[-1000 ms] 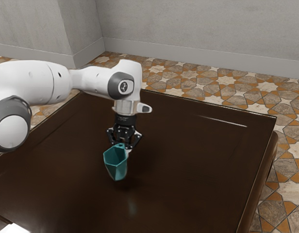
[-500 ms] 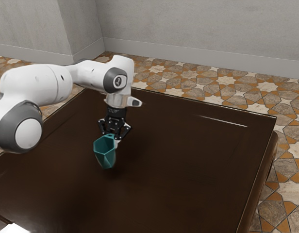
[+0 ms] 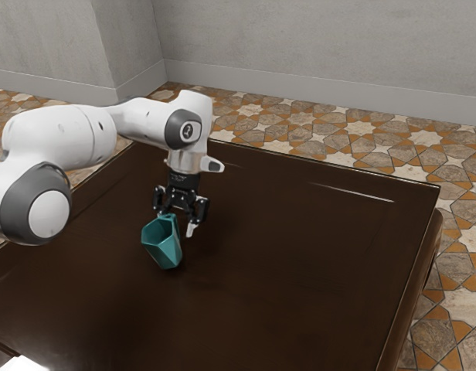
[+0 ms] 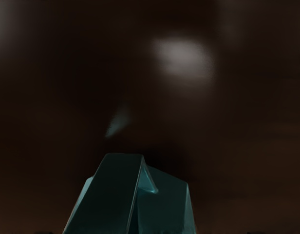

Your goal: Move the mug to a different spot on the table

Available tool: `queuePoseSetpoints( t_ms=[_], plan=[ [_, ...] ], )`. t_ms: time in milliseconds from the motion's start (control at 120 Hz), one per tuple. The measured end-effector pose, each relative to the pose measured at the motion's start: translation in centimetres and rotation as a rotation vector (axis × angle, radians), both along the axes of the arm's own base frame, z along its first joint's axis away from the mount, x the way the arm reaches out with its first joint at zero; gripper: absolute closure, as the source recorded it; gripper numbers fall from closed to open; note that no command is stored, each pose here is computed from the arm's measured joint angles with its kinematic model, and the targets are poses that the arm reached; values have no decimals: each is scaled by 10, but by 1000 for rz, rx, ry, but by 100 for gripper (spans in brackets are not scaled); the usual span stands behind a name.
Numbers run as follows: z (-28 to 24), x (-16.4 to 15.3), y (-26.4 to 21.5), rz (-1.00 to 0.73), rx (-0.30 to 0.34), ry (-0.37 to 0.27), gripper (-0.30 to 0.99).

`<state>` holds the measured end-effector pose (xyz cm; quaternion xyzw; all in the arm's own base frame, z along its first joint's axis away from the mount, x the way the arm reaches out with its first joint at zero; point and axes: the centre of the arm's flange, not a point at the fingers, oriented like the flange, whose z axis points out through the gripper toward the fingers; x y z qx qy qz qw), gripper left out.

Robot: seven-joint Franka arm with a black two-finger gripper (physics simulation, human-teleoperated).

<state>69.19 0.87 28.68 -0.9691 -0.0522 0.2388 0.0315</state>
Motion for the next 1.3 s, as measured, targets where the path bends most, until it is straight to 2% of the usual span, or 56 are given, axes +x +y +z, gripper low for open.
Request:
queuePoseSetpoints(
  t_ms=[300,867,1008,1075,1208,1300],
  plan=[
    [2,-2,0,-26,-16,11,5],
    [37,2,-5,-73,-54,-9,0],
    [63,6,-5,-79,-58,-36,0],
    [98,3,-3,-81,-59,-74,0],
    [171,-35,-5,-96,-71,-135,0],
    [199,-55,-8,-115,-78,-175,0]
  ],
)
